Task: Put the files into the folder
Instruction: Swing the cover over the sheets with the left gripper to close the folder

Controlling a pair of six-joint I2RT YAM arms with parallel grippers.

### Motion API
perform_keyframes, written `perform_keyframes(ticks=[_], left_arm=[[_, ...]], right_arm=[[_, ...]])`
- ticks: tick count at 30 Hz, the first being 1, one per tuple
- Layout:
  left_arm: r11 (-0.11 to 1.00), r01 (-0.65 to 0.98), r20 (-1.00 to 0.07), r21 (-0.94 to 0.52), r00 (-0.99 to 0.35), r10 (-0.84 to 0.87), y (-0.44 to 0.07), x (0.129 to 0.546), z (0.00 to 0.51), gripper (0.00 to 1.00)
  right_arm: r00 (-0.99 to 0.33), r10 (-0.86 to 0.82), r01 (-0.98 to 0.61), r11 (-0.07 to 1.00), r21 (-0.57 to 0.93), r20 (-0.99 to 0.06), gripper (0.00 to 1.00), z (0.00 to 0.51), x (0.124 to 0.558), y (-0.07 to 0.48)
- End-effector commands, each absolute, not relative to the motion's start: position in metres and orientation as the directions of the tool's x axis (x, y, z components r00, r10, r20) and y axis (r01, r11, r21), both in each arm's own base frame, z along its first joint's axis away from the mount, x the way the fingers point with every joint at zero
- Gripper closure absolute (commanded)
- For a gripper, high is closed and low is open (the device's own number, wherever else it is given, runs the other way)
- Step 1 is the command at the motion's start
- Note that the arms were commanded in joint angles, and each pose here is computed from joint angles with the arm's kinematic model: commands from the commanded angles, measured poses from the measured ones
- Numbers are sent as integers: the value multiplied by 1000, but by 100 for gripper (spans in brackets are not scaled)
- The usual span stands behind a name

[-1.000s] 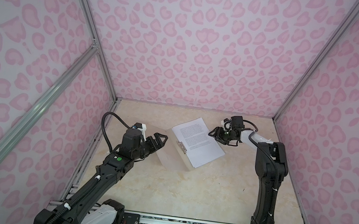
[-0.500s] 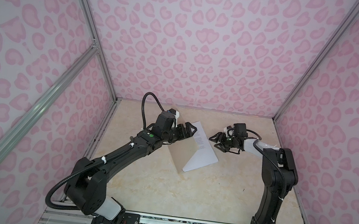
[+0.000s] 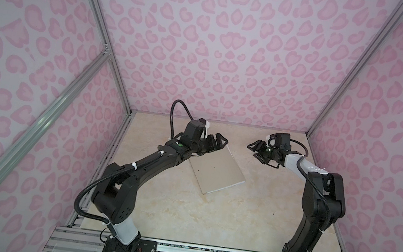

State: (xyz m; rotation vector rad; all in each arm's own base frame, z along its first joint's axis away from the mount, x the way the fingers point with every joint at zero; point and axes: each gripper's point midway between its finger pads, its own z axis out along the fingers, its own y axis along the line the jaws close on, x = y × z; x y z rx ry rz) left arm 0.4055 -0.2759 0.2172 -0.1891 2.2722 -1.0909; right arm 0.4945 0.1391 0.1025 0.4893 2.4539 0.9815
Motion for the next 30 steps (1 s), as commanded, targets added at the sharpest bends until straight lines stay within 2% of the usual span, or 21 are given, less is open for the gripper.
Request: perform_keyframes(ticks=[1,5,12,22,30], left_arm=[[705,49,-442,-707,-809,-387,-234,399,187,2],[751,-35,-393,-660,-836,-384,-204,394,142,2],[797,-82,-322,-598,-886,-333,-207,403,82,2],[832,-71,-262,-550,-932,-253,-223,412,32,2],[834,20,-258,-551,-955,-148,-251,374,31,0]], right_arm=[[-889,354,98,766,635,-290,31,82,489,156],[-919,226,28,855,519,-324,31,66,492,178],[-951,86,-43,916,399,-298,30,33,483,200],[-972,65,-60,862,503,-227,31,21,441,230],[-974,94,-36,834,550,-205,33,26,378,238]])
